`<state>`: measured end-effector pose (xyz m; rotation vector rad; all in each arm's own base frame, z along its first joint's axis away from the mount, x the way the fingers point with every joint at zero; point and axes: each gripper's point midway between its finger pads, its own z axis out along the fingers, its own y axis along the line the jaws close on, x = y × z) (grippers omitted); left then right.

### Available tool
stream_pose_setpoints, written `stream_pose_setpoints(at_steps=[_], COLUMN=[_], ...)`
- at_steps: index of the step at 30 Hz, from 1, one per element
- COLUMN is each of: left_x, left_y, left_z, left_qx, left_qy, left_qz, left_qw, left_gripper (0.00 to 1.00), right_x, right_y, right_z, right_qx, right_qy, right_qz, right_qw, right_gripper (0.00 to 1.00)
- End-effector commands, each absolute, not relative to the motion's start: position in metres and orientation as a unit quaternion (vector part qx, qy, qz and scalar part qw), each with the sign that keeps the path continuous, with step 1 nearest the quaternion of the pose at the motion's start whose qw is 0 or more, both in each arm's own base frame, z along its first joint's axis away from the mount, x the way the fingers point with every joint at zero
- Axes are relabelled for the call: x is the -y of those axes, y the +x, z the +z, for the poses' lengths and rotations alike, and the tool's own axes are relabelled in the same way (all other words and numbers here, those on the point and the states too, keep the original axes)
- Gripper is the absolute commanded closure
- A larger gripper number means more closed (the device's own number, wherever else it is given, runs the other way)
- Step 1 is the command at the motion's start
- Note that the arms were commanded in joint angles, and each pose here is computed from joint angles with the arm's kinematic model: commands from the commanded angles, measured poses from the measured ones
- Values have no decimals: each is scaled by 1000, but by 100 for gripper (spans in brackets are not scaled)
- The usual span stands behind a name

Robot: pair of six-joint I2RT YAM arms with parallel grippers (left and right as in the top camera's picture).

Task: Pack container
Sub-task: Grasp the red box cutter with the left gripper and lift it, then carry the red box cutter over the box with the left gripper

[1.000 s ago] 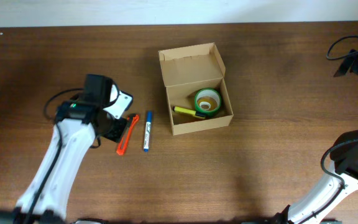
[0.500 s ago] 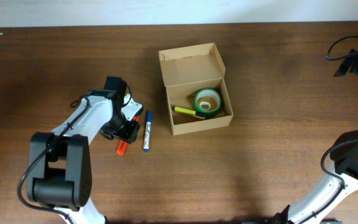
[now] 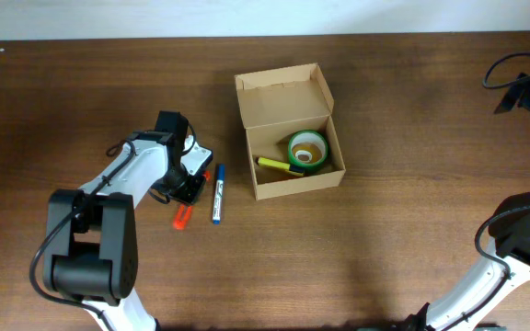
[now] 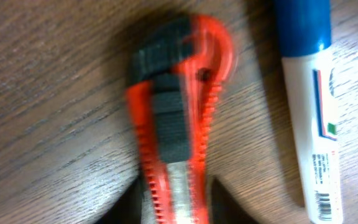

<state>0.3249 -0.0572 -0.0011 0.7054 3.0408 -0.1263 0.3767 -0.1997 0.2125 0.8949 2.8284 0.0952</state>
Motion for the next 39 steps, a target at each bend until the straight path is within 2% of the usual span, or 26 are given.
stream_pose_setpoints(at_steps=[1, 2, 12, 19, 29, 39], left_x=[57, 56, 54, 57, 60, 125], left_y=[328, 328, 331, 357, 411, 432], left_z=[-5, -5, -3, 25, 107, 226], left_qx=[-972, -973, -974, -973, -962, -875], left_qy=[229, 229, 226, 227, 248, 434], left_qz=[-43, -40, -31, -28, -4, 18], left_qw=[6, 6, 9, 34, 110, 215], left_gripper=[95, 98, 98, 98, 98, 98], right_x=[195, 195, 195, 195, 195, 195], right_y=[376, 376, 376, 376, 376, 376], right_z=[225, 225, 225, 225, 225, 225], right_qx=[-950, -950, -950, -950, -950, -950], right_qy=[293, 293, 293, 293, 293, 293], right_qz=[35, 35, 35, 35, 35, 35], right_qw=[102, 102, 102, 102, 102, 102], right_gripper=[1, 1, 1, 1, 1, 1])
